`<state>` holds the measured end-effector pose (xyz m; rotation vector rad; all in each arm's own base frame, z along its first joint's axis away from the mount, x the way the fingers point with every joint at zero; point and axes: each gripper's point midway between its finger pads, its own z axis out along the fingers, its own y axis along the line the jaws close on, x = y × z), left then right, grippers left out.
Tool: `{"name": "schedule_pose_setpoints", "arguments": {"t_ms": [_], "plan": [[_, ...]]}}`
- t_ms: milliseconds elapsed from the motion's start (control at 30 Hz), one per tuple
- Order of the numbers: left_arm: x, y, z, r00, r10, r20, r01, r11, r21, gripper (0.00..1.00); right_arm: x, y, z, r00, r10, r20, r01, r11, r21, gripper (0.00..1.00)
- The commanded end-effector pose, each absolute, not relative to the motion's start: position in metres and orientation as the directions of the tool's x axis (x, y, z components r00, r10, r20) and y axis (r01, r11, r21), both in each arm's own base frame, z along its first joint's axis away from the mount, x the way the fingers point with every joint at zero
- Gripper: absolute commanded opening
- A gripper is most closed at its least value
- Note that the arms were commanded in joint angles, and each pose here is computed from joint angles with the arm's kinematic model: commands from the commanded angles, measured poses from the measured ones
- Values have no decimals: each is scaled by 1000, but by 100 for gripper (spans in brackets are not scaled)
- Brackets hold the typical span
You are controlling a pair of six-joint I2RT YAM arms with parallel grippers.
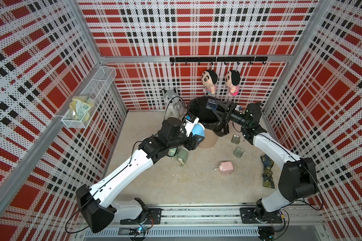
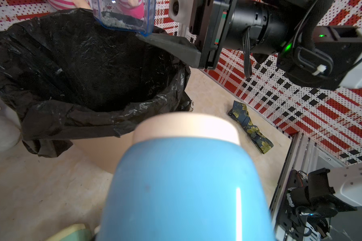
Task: Take out the pencil sharpener tray and clean the shavings
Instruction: Pour the shavings into the trash bin.
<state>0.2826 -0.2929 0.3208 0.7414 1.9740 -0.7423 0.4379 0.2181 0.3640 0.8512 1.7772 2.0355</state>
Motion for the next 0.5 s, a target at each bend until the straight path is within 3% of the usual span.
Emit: {"name": "schedule_pose_setpoints", "arguments": {"t_ms": [0,267,467], "plan": [[281,-294,341,-397,166,-903,750,626,-214,49,427,208,386,-739,633,231,118,-216,969,53],[280,-292,351,-395,136,-908,753,614,-236,49,421,199,411,-684,666,298,89,-329,940,53],[278,-291,358,-389,130,-912,752,616,-233,49,417,219,396,-700,634,328,109,-359,927,53]]}}
